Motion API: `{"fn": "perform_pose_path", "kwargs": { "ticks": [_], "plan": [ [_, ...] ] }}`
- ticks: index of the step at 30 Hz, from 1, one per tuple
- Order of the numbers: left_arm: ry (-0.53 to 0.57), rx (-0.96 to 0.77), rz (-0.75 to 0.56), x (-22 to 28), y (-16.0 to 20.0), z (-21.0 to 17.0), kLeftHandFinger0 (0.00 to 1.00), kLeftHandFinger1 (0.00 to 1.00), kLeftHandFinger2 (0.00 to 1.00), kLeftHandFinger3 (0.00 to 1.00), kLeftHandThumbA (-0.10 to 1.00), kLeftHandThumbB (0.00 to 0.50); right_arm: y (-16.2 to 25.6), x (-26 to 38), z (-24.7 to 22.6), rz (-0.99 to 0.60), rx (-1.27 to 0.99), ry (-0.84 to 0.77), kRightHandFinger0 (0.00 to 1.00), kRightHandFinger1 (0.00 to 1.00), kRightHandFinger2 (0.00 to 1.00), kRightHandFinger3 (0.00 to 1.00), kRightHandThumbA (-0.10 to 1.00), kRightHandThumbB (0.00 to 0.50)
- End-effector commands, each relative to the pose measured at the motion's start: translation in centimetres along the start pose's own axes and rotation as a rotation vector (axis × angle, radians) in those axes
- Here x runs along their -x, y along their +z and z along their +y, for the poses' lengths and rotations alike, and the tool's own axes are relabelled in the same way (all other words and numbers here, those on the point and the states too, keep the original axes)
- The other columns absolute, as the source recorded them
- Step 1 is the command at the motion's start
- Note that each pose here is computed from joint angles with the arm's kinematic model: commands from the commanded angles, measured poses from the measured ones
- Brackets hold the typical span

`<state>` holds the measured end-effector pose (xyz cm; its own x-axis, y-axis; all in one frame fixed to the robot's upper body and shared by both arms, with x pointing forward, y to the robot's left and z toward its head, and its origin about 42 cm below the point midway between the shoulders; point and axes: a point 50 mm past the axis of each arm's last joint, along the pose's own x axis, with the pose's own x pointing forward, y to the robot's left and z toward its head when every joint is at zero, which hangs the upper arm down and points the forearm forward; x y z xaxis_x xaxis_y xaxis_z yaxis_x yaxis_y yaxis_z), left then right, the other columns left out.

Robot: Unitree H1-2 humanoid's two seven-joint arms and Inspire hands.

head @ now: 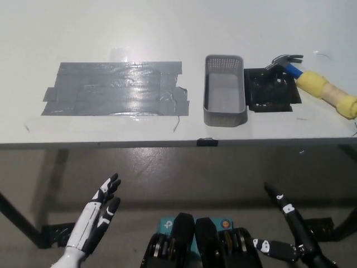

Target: The robot picks the hammer with right hand and hits the black area on the desk and places it back.

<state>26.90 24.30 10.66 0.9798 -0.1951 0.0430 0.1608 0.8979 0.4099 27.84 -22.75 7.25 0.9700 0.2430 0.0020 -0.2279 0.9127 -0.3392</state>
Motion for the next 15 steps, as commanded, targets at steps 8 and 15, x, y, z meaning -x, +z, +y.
{"fn": "perform_pose_path", "kwargs": {
  "ticks": [8, 15],
  "plan": [
    [0.009, -0.009, -0.059, -0.32, 0.95, 0.48, 1.00, 1.00, 1.00, 1.00, 1.00, 0.029, 0.90, -0.40, -0.06, -0.092, 0.002, -0.026, 1.00, 1.00, 1.00, 1.00, 0.86, 0.224],
    [0.013, 0.002, -0.054, -0.06, 0.77, 0.44, 1.00, 1.00, 1.00, 1.00, 0.99, 0.011, 0.85, -0.58, 0.15, -0.084, 0.013, -0.006, 1.00, 1.00, 1.00, 1.00, 0.81, 0.213]
  ]
}}
